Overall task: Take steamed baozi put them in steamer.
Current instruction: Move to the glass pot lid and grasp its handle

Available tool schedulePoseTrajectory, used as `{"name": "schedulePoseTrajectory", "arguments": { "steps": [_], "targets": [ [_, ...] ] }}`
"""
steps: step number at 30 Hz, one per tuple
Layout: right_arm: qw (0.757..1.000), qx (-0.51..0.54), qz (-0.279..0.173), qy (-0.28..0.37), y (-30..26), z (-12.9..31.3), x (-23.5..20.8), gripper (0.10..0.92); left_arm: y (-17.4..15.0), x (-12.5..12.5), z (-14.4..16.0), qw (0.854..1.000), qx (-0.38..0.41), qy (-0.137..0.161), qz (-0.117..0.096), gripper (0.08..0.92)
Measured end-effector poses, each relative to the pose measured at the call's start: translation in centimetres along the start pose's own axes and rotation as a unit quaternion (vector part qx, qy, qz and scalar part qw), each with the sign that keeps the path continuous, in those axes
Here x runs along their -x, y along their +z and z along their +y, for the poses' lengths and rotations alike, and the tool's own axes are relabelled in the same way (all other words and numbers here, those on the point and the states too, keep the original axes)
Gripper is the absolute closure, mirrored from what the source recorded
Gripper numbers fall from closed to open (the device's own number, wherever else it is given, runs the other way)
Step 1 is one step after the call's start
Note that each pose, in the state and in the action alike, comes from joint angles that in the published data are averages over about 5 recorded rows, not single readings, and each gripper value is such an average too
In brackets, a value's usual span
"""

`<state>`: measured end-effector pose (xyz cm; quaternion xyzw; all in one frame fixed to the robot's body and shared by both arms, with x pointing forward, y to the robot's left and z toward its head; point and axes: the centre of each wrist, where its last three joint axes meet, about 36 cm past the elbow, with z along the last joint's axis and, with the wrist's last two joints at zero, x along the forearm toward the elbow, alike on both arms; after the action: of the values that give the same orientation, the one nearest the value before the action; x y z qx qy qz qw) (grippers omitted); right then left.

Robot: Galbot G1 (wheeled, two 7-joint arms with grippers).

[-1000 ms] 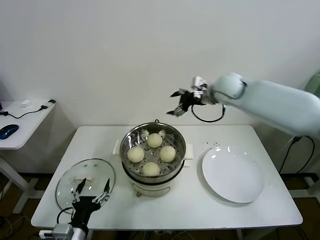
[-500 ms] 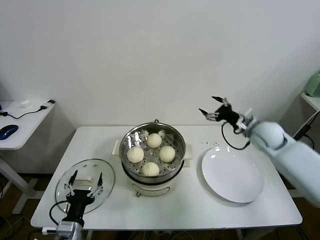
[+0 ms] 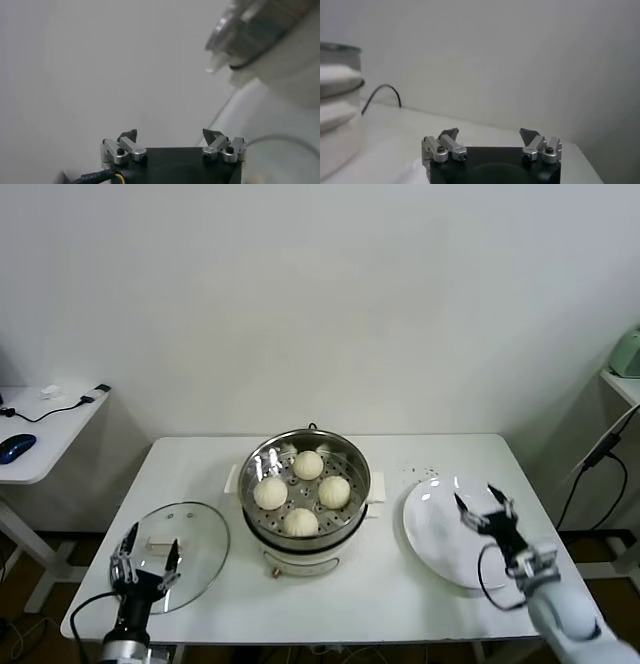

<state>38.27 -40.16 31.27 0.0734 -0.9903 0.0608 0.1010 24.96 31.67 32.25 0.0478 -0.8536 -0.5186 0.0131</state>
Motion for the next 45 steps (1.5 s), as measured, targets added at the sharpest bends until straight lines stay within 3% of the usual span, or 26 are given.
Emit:
{"name": "schedulePoseTrajectory", "arguments": {
  "steps": [7, 15, 26, 37, 40, 45],
  "targets": [
    [0.999, 0.019, -0.002, 0.033, 1.3, 1.6, -2.2, 0.200, 2.7, 0.2, -1.7, 0.991, 0.135, -0.002, -0.015, 0.177],
    [0.998, 0.032, -0.008, 0.052, 1.3, 3.0, -3.1, 0.200, 5.8, 1.1, -3.4, 0.975, 0.220, 0.009, -0.025, 0.177],
    [0.998, 0.033, -0.005, 0.056, 1.4, 4.2, -4.2, 0.200, 8.6, 2.7, -5.1, 0.964, 0.264, 0.027, -0.014, 0.177],
    [0.998, 0.025, 0.000, 0.057, 1.6, 4.4, -5.0, 0.200, 9.3, 5.5, -5.4, 0.964, 0.266, 0.022, -0.006, 0.179],
    [0.998, 0.025, 0.000, 0.057, 1.7, 4.5, -5.1, 0.199, 9.3, 6.0, -5.6, 0.964, 0.265, 0.024, -0.005, 0.225],
    [0.998, 0.025, 0.000, 0.056, 1.8, 4.8, -5.2, 0.200, 9.7, 6.6, -5.9, 0.963, 0.267, 0.029, -0.004, 0.372]
  ]
}}
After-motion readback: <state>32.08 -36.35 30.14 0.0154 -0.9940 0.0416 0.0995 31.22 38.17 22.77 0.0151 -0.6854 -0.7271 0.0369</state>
